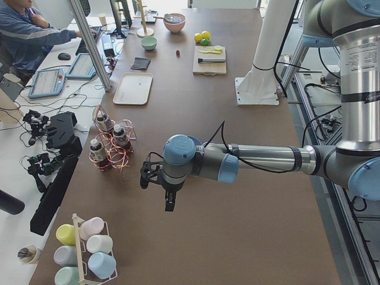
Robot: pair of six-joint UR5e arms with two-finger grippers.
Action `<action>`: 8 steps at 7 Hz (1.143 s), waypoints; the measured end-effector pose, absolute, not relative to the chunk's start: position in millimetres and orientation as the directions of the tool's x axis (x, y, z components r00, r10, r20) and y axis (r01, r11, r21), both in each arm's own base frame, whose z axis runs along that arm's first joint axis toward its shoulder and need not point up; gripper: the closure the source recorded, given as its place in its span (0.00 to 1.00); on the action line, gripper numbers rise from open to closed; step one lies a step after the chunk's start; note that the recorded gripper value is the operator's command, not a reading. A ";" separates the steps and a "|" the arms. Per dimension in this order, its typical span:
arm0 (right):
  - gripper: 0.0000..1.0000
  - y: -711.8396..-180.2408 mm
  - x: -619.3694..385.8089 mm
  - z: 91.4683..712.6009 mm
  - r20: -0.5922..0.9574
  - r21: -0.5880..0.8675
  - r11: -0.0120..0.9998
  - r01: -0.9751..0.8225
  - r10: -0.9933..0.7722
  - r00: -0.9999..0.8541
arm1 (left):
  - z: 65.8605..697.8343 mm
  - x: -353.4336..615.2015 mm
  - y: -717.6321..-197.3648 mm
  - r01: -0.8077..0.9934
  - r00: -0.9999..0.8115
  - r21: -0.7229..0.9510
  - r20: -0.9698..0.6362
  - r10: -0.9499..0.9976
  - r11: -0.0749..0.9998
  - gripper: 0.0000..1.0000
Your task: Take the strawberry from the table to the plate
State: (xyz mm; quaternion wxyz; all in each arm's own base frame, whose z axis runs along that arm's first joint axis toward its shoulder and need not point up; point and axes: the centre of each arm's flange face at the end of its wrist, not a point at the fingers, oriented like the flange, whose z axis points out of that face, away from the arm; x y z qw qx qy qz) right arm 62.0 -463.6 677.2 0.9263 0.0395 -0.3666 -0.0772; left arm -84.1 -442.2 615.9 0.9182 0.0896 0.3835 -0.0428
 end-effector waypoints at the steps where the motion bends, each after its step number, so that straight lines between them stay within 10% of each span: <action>1: 0.00 -465.7 62.0 672.3 0.672 0.139 0.984 0.114 -0.178 0.719 | 612.1 -83.7 -444.7 0.147 0.702 0.149 -0.712 0.003 0.978 0.01; 8: 0.00 -479.3 44.2 649.7 0.688 0.244 0.965 0.094 -0.240 0.684 | 577.4 -38.5 -483.5 0.062 0.619 0.402 -0.733 0.281 0.913 0.02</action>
